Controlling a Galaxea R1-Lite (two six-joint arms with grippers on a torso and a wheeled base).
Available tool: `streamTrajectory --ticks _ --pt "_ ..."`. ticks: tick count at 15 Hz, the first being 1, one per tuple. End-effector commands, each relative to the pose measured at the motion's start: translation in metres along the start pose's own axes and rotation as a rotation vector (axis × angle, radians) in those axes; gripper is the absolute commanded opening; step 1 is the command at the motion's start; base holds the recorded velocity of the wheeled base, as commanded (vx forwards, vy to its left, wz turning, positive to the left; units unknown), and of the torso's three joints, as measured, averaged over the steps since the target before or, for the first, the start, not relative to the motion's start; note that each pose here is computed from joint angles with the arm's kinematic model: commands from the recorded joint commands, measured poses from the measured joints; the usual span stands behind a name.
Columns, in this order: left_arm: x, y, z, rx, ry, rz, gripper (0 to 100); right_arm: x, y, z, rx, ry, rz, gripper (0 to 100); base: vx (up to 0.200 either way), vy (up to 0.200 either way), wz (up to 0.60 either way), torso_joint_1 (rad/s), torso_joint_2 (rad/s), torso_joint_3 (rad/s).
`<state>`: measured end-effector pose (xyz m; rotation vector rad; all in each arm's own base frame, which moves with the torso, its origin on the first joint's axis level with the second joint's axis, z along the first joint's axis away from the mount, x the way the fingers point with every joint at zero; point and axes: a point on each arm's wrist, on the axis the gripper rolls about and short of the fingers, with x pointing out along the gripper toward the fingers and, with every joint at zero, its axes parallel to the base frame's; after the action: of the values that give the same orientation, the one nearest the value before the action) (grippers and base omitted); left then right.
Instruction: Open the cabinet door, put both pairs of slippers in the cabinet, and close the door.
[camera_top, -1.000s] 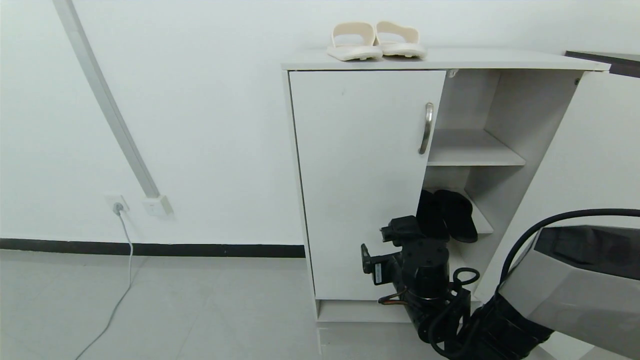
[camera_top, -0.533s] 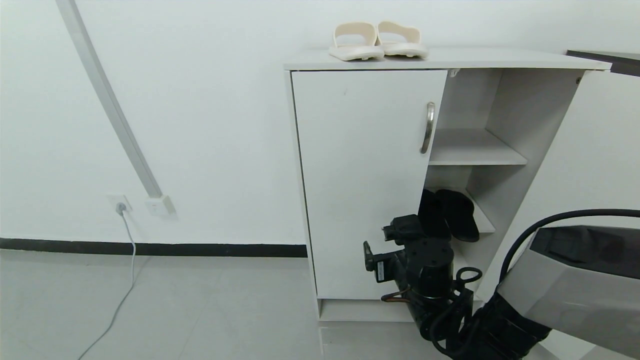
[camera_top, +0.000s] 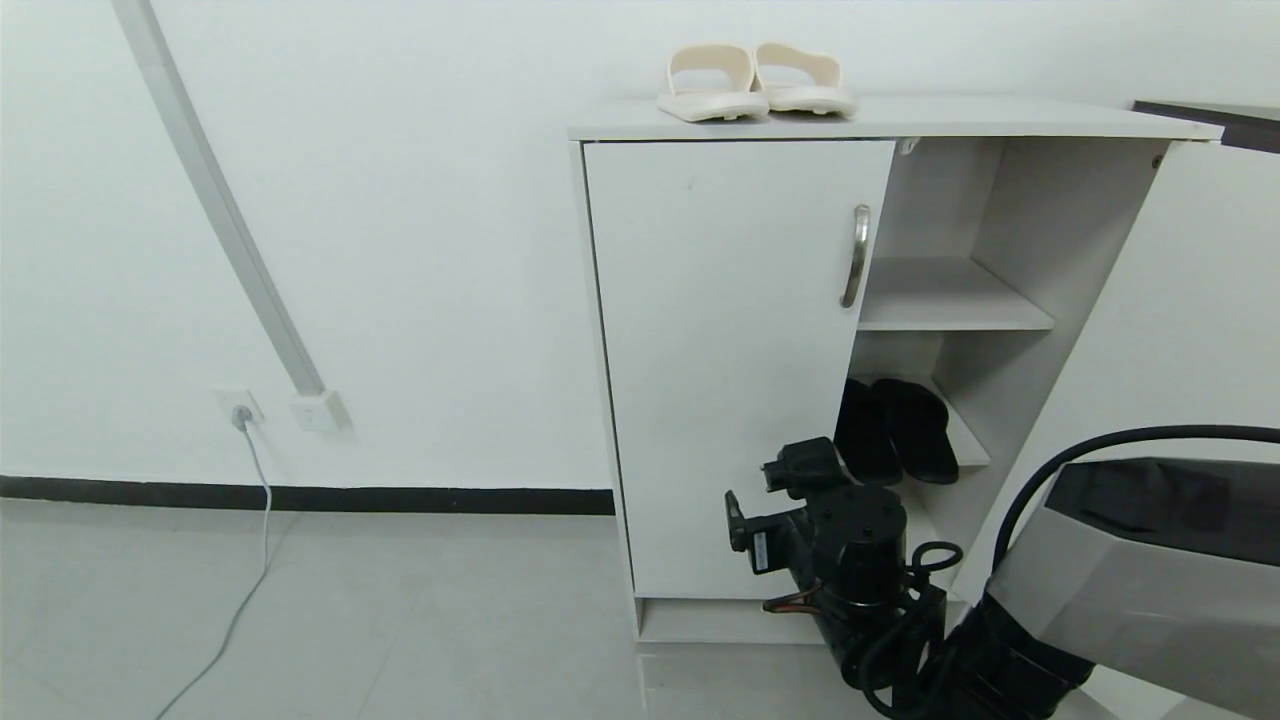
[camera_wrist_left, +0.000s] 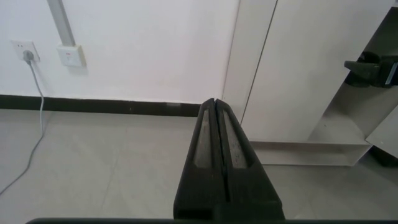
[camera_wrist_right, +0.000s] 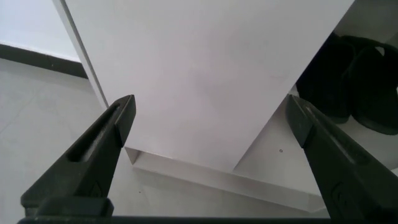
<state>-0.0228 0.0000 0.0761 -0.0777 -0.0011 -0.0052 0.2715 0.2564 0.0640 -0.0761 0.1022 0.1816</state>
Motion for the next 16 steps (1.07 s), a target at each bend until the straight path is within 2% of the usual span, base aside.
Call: streamTrajectory --ticks 1,5,9,16 --pt "0.0001 0.0 0.0 0.001 0.001 0.001 0 0.0009 0.0007 -0.002 -0.003 0.003 0.0 100 0.0 0.0 0.0 0.0 0.0 0.0" --pt "0.0001 0.0 0.0 0.001 0.001 0.001 0 0.0016 0.0005 -0.0036 -0.01 0.007 -0.001 100 0.0 0.0 0.0 0.01 -0.18 -0.293" --pt "0.0001 0.0 0.0 0.001 0.001 0.001 0 0.0014 0.0004 -0.004 -0.012 0.009 -0.001 100 0.0 0.0 0.0 0.055 -0.53 -0.365" --pt "0.0001 0.0 0.0 0.001 0.001 -0.001 0 0.0025 -0.0003 -0.0048 -0.013 0.01 -0.004 100 0.0 0.0 0.0 0.133 -0.47 -0.334"
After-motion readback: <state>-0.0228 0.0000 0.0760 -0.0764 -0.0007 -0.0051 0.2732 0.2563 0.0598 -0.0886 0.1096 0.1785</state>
